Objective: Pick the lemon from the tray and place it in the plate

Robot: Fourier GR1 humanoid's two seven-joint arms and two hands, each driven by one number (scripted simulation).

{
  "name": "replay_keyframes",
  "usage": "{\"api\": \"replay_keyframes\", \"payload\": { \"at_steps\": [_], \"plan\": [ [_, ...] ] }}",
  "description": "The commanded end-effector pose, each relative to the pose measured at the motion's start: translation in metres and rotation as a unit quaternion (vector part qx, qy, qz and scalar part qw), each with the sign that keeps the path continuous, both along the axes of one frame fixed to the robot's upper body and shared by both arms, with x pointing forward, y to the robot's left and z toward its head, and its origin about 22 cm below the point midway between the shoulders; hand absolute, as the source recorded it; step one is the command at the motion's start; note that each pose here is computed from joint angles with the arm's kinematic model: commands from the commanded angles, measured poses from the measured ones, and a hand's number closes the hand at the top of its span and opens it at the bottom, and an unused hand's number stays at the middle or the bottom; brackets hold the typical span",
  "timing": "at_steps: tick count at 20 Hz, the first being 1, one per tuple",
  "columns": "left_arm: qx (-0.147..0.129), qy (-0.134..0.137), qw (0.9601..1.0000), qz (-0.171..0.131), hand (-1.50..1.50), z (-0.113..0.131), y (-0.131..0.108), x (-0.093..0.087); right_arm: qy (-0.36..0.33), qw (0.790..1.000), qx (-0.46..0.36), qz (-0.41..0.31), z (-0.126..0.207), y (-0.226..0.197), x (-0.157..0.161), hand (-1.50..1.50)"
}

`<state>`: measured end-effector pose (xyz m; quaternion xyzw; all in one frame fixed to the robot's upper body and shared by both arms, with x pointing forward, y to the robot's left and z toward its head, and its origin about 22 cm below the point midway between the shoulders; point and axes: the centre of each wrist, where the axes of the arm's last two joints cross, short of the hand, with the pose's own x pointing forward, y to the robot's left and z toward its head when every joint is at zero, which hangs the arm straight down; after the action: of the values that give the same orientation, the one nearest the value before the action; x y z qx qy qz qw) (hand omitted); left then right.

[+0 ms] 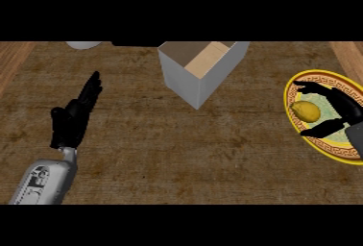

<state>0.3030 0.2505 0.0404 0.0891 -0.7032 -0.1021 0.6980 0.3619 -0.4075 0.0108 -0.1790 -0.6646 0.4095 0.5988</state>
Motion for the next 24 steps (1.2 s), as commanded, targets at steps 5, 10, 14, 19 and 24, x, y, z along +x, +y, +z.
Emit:
{"api": "replay_keyframes", "payload": {
  "at_steps": [5,10,14,19,24],
  "plan": [
    [0.003,0.007,1.0,-0.001,0.0,-0.008,0.016,0.001,-0.038,0.979,0.193,-0.06,0.023,-0.031,-0.002,-1.5],
    [0.008,-0.008,0.9999,0.006,0.0,0.003,0.008,-0.004,-0.059,0.957,0.247,-0.14,0.063,-0.095,-0.029,-1.5],
    [0.002,-0.003,0.9999,-0.01,0.0,0.0,-0.01,-0.006,-0.065,0.944,0.27,-0.181,0.082,-0.134,-0.06,-1.5],
    [0.0,-0.011,0.9999,0.001,0.0,0.023,0.008,0.011,-0.063,0.942,0.271,-0.185,0.082,-0.168,-0.105,-1.5],
    [0.001,-0.015,0.9998,-0.008,0.0,0.008,-0.014,0.003,-0.053,0.948,0.259,-0.176,0.084,-0.176,-0.117,-1.5]
  ]
}}
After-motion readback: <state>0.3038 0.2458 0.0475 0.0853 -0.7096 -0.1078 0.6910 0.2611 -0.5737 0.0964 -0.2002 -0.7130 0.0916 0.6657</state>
